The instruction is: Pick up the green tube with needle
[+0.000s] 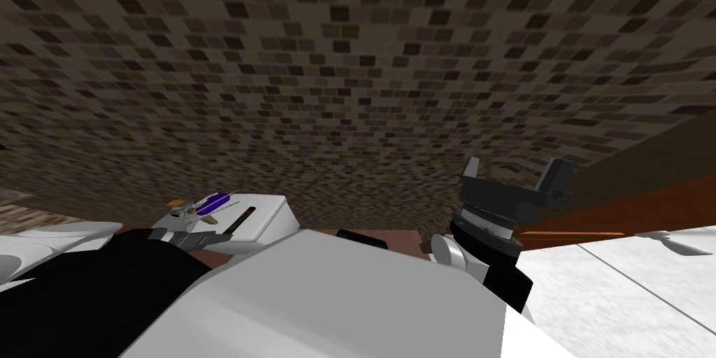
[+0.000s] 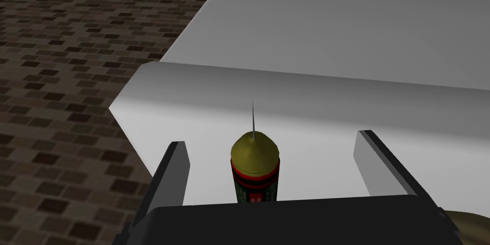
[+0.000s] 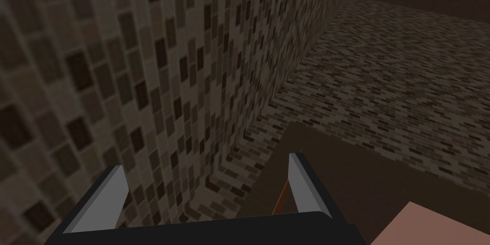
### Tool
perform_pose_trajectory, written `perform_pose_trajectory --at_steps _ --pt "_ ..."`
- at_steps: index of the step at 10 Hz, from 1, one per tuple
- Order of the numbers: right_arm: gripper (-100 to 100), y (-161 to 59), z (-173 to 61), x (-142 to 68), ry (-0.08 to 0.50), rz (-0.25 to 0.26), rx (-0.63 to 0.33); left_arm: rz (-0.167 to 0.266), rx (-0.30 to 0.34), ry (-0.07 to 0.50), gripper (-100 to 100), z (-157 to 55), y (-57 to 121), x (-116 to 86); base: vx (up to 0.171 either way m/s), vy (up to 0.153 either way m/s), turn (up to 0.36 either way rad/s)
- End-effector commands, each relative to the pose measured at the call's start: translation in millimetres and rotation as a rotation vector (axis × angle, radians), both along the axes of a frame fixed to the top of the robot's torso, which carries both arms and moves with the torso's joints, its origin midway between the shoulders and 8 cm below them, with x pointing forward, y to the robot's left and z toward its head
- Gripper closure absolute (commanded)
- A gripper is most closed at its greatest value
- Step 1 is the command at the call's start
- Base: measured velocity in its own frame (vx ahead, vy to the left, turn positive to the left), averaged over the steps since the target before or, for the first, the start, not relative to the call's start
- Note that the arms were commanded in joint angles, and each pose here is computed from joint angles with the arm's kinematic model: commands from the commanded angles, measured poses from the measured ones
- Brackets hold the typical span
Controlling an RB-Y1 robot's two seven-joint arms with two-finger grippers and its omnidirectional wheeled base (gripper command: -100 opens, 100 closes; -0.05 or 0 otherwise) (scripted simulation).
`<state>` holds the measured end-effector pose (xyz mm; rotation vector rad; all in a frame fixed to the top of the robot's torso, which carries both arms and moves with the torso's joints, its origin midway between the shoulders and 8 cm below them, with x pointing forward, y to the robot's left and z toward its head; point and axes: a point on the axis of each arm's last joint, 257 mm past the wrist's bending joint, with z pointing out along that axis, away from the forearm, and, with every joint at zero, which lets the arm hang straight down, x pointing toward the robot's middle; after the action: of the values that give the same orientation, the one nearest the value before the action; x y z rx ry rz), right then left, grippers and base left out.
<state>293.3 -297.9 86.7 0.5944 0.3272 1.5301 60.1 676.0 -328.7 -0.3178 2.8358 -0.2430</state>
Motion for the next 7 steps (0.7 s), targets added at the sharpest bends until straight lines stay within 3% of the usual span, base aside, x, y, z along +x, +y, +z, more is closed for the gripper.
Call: perform_pose_trajectory --at_steps 1,5,6,7 --pt "0 0.0 0.0 0.0 0.0 0.0 0.0 0.018 -0.001 -0.001 -100 -4.7 2.1 -3.7 -0.041 -0.021 -0.06" --pt "0 0.0 0.0 0.0 0.0 0.0 0.0 0.075 -0.018 -0.006 -100 -21.3 2.7 -14.3 -0.068 -0.016 -0.109" --pt "0 0.0 0.0 0.0 0.0 0.0 0.0 0.066 -0.006 -0.009 -100 -16.3 7.4 -11.0 -0.031 -0.008 -0.016" --pt "0 0.0 0.0 0.0 0.0 0.0 0.0 0.067 -0.008 -0.009 100 -16.7 6.9 -11.7 -0.005 -0.003 0.004"
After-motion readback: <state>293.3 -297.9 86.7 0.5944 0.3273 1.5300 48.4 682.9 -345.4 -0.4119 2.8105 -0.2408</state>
